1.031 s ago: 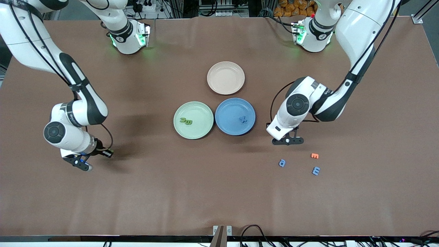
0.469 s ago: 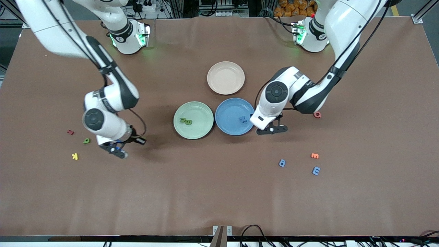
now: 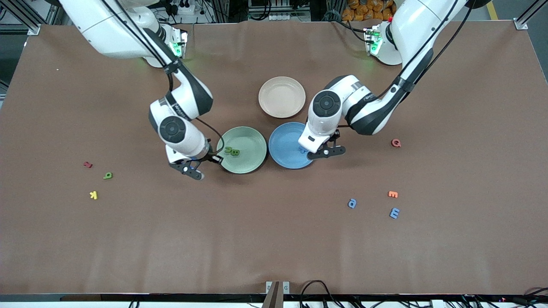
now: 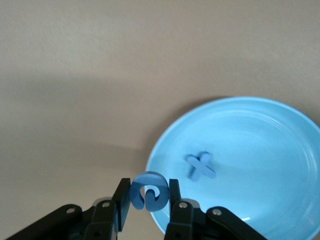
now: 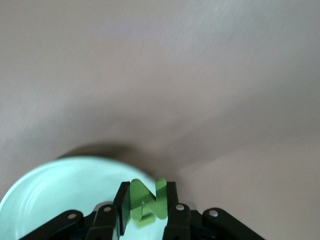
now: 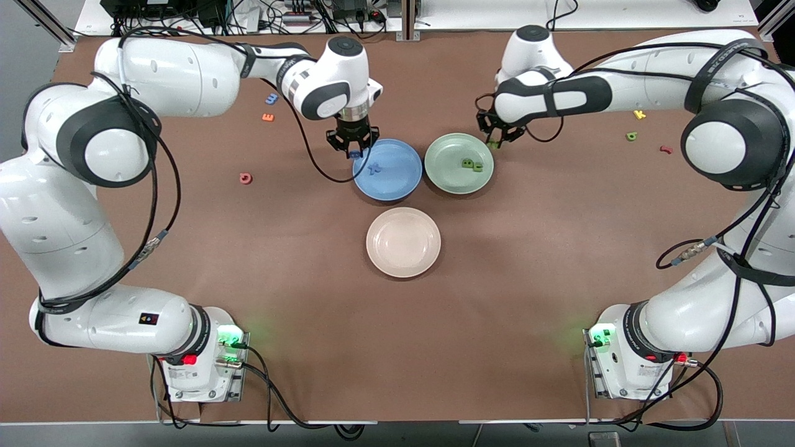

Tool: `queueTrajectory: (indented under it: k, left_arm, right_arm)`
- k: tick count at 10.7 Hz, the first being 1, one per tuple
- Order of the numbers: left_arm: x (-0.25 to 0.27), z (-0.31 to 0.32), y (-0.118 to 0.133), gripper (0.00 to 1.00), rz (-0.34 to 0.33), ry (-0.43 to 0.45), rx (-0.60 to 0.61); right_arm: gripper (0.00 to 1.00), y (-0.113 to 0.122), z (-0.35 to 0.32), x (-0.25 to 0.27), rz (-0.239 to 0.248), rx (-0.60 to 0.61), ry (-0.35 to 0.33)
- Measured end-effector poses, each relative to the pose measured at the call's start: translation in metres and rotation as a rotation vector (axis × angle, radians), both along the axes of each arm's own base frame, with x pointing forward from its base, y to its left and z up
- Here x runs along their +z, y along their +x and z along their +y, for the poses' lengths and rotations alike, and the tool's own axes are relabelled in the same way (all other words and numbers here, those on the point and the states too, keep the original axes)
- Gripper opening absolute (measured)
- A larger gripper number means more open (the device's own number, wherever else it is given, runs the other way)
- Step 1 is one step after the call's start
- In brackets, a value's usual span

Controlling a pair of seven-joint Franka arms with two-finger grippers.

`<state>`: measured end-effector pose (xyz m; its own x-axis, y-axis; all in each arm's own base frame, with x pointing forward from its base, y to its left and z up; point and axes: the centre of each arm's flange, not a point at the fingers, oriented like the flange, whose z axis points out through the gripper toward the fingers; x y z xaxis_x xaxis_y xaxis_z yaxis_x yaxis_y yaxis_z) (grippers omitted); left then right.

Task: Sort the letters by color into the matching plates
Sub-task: 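Drop the N on the green plate while the left gripper drops the c, then move the right gripper to the green b while the left gripper reaches the blue 3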

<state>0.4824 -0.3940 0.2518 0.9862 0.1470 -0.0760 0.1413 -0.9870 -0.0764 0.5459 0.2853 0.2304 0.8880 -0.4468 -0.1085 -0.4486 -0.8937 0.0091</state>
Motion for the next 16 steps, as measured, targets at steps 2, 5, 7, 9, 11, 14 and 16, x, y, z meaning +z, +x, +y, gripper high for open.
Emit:
queueTrajectory:
  k: [2,5,7,9,11,14,16]
  left_arm:
    - [-0.001,-0.025,-0.022,0.35,-0.003,0.006,0.022]
    - [-0.001,-0.056,-0.052,0.35,-0.009,0.011,0.031]
    - [-0.001,-0.065,-0.058,0.35,-0.010,0.007,0.035]
    - [-0.001,-0.072,-0.058,0.35,-0.009,-0.001,0.035]
    - [0.001,-0.074,-0.053,0.35,-0.013,-0.012,0.042]
    - [-0.001,-0.076,-0.042,0.41,-0.011,-0.024,0.057]
    - [-0.002,-0.076,-0.040,0.59,-0.010,-0.025,0.061]
  right_arm:
    - [0.33,-0.018,0.030,-0.001,0.023,-0.001,0.018]
    - [0.33,-0.038,0.055,-0.005,0.040,-0.001,0.011]
    - [0.44,-0.040,0.055,-0.007,0.045,-0.022,0.008]
    - [0.72,-0.040,0.055,-0.007,0.044,-0.027,0.008]
    - [0.99,-0.038,0.052,-0.006,0.042,-0.032,0.007]
    - [1.00,-0.011,0.012,0.001,0.024,-0.027,0.016]
    - [1.00,0.019,-0.047,0.010,0.007,-0.021,0.025]
